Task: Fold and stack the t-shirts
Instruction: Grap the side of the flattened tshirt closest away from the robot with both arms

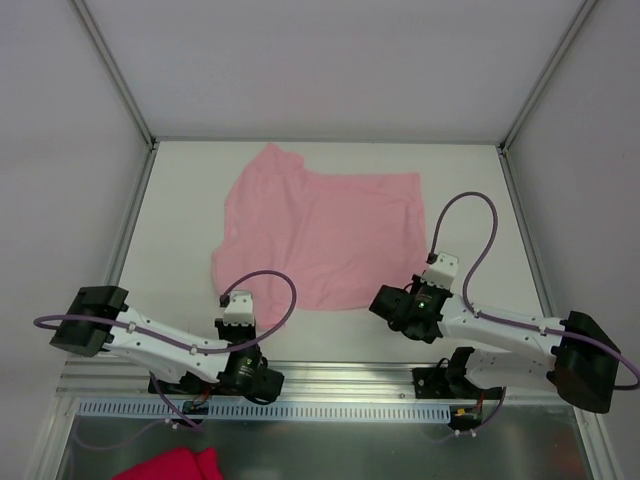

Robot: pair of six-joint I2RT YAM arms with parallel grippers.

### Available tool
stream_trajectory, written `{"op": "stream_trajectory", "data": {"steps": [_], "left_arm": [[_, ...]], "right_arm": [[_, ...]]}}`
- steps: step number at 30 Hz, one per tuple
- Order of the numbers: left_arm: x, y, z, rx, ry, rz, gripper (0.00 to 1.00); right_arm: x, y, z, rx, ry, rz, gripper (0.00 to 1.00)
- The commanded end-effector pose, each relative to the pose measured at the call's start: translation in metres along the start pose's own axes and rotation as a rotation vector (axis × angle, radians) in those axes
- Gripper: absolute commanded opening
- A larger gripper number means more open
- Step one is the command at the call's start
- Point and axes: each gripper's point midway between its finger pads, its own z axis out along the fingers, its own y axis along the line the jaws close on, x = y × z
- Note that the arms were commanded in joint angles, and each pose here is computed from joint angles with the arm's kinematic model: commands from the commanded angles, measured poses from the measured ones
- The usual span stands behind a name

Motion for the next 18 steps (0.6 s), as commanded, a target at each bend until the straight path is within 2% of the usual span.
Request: {"op": "stream_trajectory", "data": {"steps": [1, 6, 10, 18], "left_arm": [[-0.042, 0.003, 0.002, 0.001, -0.123, -0.438, 0.0], [-0.054, 0.012, 0.008, -0.012, -0.152, -0.472, 0.0], [-0.064, 0.028, 0.014, -0.035, -0.163, -0.553, 0.0], [-0.08, 0.042, 0.017, -0.064, -0.184, -0.598, 0.0]], "right_arm": [[-0.03, -0.007, -0.005, 0.013, -0.106, 0.08, 0.01], [-0.035, -0.018, -0.007, 0.014, -0.124, 0.106, 0.01], [-0.037, -0.02, -0.008, 0.013, -0.132, 0.115, 0.01], [-0.055, -0.016, -0.012, 0.028, -0.166, 0.116, 0.01]]}}
